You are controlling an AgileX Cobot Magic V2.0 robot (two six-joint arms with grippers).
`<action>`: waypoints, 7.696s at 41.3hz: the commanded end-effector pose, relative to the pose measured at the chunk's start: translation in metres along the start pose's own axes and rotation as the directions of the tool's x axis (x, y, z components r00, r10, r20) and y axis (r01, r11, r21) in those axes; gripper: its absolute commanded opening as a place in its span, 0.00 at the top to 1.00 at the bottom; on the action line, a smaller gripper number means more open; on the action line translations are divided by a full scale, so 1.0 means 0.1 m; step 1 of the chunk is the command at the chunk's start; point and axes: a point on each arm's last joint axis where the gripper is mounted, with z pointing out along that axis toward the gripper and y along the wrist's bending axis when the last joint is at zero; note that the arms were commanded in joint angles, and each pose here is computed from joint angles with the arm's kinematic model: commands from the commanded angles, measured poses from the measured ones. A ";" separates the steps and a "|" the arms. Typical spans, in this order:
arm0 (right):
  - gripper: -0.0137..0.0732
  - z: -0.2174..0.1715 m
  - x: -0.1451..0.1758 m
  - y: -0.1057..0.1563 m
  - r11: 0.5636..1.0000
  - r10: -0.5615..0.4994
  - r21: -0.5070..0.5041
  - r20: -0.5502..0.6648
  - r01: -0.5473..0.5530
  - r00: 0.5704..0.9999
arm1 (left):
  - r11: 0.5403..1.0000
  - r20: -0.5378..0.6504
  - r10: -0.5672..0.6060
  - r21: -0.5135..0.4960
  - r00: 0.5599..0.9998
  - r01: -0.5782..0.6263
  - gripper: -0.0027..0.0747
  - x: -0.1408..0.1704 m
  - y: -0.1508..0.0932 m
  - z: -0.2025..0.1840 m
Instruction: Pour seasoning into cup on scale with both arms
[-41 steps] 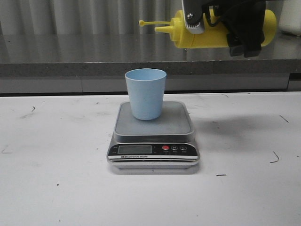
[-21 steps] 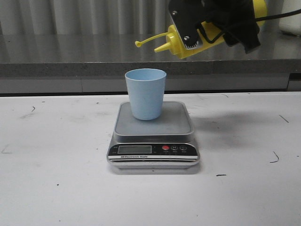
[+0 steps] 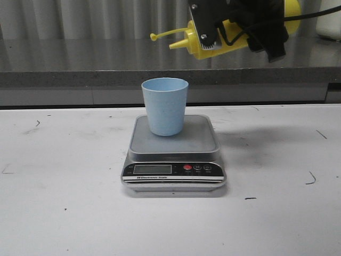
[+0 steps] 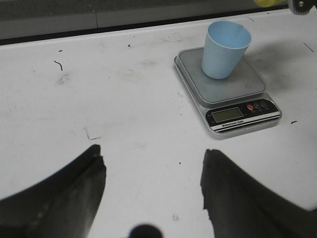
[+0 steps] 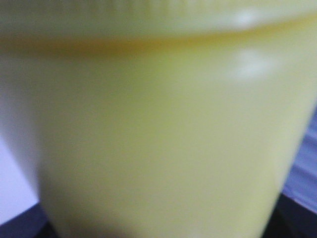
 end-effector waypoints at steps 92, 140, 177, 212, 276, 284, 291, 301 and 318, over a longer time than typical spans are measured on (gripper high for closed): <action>0.46 0.75 1.12 1.24 -0.033 0.852 -0.409 0.465 -0.912 -0.239 | 1.000 0.092 -0.011 0.014 0.996 0.010 0.42 -0.14 -0.02 -0.05; 0.10 0.45 1.17 1.55 -0.039 0.922 -0.416 0.335 -0.909 -0.193 | 1.000 0.092 -0.011 0.014 0.996 0.010 0.42 -0.14 -0.02 -0.05; 0.10 -1.51 1.61 1.11 -0.058 0.982 -0.322 -0.188 -0.945 0.004 | 1.000 0.092 -0.011 0.014 0.996 0.010 0.42 -0.14 -0.02 -0.05; 0.10 -2.60 2.01 1.24 -0.065 0.997 -0.430 0.011 -0.901 -0.077 | 1.000 0.092 -0.011 0.014 0.996 0.010 0.42 -0.14 -0.02 -0.05; 0.92 -2.59 2.02 1.22 -0.048 0.997 -0.414 0.038 -0.909 -0.070 | 0.999 0.148 -0.032 -0.024 0.988 0.036 0.99 0.04 0.04 -0.01; 0.92 -2.59 2.02 1.22 -0.048 0.997 -0.414 0.038 -0.909 -0.070 | 0.982 0.377 -0.052 -0.150 0.925 0.116 0.99 0.36 0.17 0.03; 0.92 -2.59 2.02 1.22 -0.048 0.997 -0.414 0.038 -0.909 -0.070 | 0.961 0.523 -0.065 -0.196 0.850 0.194 0.99 0.76 0.24 0.15; 0.92 -2.59 2.02 1.22 -0.049 0.997 -0.414 0.036 -0.909 -0.070 | 0.954 0.600 -0.079 -0.187 0.796 0.236 0.99 1.12 0.29 0.34; 0.92 -2.59 2.02 1.22 -0.049 0.997 -0.414 0.036 -0.909 -0.070 | 0.957 0.597 -0.004 -0.232 0.802 0.177 0.99 1.14 0.29 0.35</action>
